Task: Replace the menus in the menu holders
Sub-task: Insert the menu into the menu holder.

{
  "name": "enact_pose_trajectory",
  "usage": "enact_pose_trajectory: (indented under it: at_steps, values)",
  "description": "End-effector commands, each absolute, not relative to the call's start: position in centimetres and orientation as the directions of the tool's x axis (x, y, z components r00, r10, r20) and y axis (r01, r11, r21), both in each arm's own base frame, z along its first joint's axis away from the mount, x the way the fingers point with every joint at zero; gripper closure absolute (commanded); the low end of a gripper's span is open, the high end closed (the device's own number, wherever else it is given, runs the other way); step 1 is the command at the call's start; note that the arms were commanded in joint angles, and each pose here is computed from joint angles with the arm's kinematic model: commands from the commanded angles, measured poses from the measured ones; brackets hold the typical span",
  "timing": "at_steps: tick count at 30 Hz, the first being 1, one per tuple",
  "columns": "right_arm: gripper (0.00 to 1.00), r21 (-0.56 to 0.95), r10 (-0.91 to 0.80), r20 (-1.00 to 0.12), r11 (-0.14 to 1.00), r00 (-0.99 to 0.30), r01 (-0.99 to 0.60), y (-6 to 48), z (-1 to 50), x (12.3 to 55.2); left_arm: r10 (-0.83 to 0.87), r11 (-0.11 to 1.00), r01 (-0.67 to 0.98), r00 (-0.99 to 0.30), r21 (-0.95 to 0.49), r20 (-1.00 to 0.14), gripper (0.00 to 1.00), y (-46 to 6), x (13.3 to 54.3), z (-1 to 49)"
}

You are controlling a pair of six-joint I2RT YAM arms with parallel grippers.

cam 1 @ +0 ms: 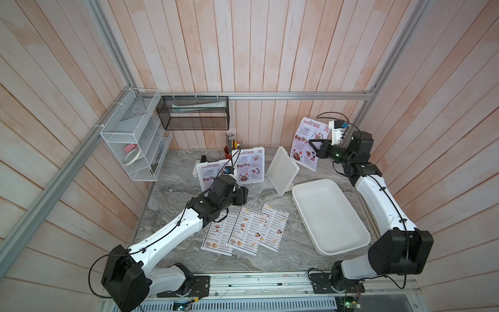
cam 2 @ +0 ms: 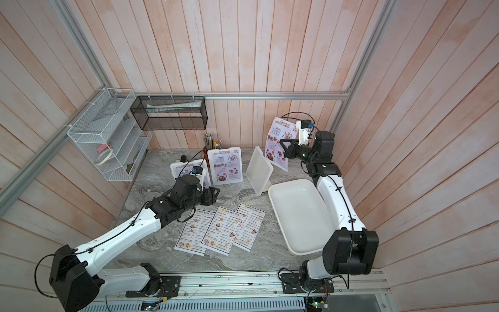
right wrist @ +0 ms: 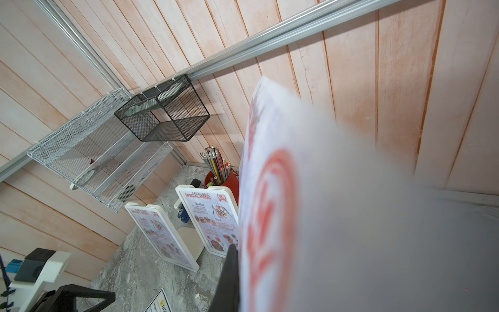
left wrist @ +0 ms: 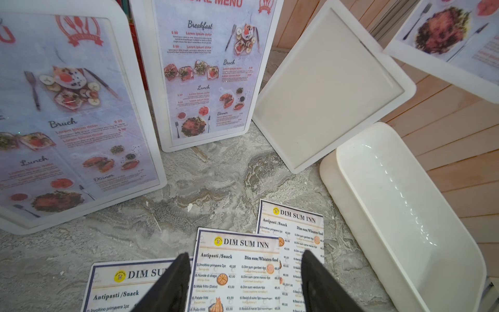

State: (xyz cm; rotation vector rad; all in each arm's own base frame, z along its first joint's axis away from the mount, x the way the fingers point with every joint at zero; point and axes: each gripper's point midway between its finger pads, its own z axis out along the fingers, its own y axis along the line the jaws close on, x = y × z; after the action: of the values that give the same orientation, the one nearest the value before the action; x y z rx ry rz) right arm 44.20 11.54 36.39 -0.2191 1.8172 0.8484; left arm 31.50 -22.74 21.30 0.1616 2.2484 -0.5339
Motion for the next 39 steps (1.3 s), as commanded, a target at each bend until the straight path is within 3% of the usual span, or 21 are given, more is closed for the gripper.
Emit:
enact_pose_trajectory:
  at_steps: [1, 16, 39]
  values:
    - [1.0, 0.453, 0.245, -0.873, 0.729, -0.422, -0.513, 11.3, 36.1, 44.1, -0.064, 0.905, 0.277, -0.662, -0.322, -0.747, 0.33, -22.5, 31.2, 21.4]
    - [1.0, 0.419, 0.259, -0.899, 0.741, -0.353, -0.524, 11.0, 38.6, 43.9, -0.062, 0.906, 0.276, -0.663, -0.321, -0.746, 0.33, -22.6, 31.3, 21.1]
    - [1.0, 0.458, 0.245, -0.869, 0.728, -0.43, -0.51, 11.3, 35.8, 44.6, -0.051, 0.907, 0.283, -0.662, -0.313, -0.748, 0.33, -23.0, 31.8, 21.2]
